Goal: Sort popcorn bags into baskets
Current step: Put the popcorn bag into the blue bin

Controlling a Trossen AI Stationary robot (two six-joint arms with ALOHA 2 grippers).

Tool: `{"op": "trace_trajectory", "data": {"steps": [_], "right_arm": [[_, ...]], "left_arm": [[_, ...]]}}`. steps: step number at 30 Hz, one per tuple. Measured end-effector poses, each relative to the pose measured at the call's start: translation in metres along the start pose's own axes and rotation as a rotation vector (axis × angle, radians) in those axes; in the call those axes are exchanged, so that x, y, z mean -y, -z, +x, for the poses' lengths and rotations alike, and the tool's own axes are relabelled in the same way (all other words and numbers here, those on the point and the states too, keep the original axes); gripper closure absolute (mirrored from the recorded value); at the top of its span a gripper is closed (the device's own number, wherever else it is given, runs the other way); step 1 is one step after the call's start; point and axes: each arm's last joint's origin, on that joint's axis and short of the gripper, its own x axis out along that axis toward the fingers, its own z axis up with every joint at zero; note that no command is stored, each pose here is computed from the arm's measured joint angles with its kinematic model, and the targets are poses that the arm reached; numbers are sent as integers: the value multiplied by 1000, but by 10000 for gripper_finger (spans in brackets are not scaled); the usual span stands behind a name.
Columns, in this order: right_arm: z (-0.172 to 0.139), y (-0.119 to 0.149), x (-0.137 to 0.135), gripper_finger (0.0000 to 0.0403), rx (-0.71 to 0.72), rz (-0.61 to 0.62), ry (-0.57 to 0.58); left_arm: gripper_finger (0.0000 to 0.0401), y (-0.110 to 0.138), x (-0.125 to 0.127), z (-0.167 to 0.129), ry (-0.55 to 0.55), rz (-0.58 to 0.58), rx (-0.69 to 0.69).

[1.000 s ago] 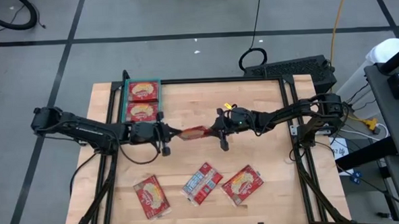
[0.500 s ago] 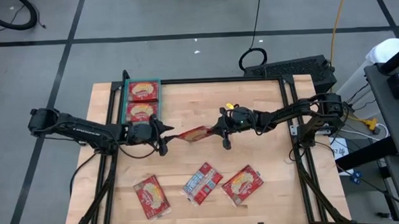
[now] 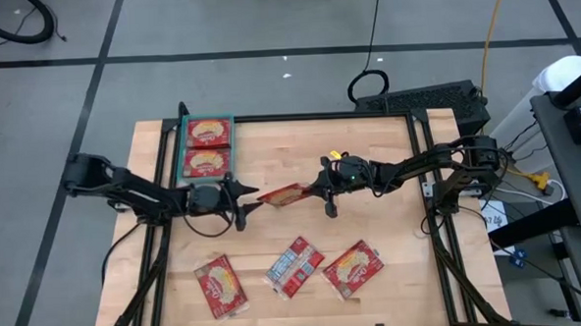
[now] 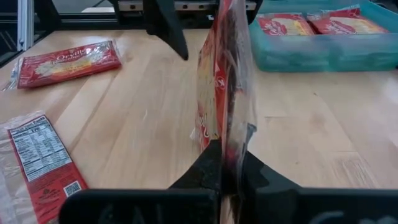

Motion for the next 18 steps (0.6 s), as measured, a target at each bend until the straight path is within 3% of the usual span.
{"op": "trace_trajectory", "data": {"steps": [6,15,18], "right_arm": [[0,0,0,403,5,0,0],[0,-1,-1,403,12,1,-1],[0,-3,0,400,32,34,0]], "left_arm": [[212,-1,5,12,52,52,13],[369,-3,2,20,48,83,2],[383,-12,-3,15,56,108,23]]}}
